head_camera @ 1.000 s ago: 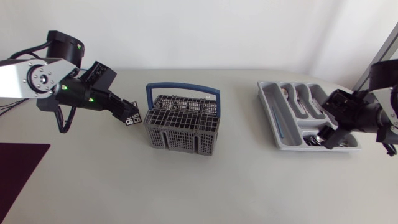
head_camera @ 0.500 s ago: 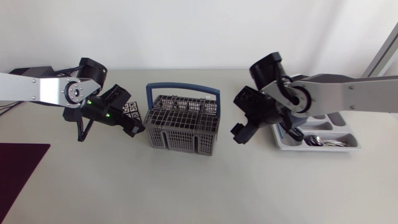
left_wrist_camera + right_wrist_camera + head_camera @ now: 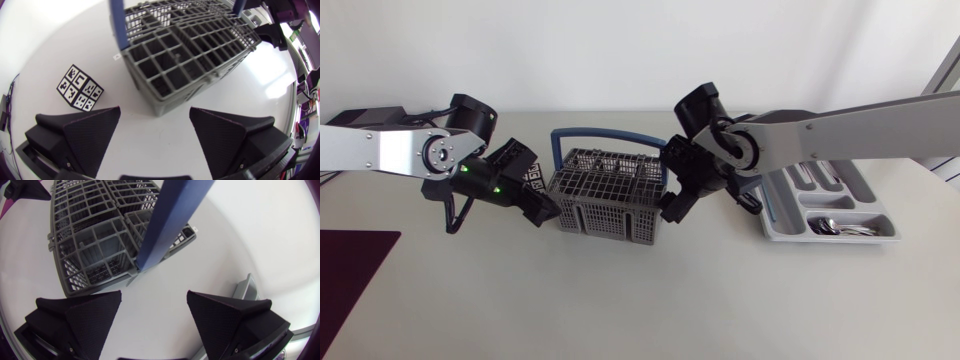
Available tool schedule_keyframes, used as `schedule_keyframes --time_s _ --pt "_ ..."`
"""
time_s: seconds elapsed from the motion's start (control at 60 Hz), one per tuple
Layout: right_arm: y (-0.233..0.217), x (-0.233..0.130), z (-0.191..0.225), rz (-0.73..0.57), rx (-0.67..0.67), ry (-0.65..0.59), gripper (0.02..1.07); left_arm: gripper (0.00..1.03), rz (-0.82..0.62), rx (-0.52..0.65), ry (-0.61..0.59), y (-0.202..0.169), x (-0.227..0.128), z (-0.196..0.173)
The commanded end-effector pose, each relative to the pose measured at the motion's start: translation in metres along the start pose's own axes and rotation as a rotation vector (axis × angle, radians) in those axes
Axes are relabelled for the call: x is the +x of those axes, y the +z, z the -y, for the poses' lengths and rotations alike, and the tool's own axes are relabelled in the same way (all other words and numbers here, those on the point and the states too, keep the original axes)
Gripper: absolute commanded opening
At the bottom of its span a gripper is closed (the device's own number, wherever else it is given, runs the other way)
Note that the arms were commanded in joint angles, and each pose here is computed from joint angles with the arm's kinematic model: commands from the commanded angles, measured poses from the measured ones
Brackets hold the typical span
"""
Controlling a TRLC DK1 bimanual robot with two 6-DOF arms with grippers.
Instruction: Transfer all utensils from the basket to the drawer tray.
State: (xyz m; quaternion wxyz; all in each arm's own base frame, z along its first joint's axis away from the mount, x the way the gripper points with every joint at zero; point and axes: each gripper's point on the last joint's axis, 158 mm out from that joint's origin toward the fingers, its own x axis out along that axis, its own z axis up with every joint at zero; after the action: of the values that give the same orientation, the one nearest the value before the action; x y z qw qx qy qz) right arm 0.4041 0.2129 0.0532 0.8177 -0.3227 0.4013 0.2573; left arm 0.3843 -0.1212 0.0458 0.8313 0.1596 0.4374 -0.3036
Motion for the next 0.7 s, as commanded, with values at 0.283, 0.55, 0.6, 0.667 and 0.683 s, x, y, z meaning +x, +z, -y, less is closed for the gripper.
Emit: schedule_keyframes --time_s 0.283,0.55,0.6,0.667,0.683 --pt "-0.014 0.007 0.009 -0.049 0.022 -0.043 0.96 0.98 0.084 0.019 0.057 0.010 -0.034 -0.015" --pt "-0.025 0.004 0.007 -0.063 0.015 -0.039 0.96 0.98 0.124 -0.006 0.122 0.016 -0.041 -0.054" --pt "-0.022 0.004 0.007 -0.058 0.018 -0.040 0.96 0.97 0.116 -0.011 0.116 0.017 -0.033 -0.057" --pt "-0.019 0.003 0.007 -0.051 0.020 -0.041 0.96 0.97 0.104 -0.004 0.132 0.019 -0.022 -0.062" --pt "-0.018 0.004 0.008 -0.050 0.022 -0.041 0.96 0.97 0.102 0.001 0.145 0.019 -0.018 -0.064"
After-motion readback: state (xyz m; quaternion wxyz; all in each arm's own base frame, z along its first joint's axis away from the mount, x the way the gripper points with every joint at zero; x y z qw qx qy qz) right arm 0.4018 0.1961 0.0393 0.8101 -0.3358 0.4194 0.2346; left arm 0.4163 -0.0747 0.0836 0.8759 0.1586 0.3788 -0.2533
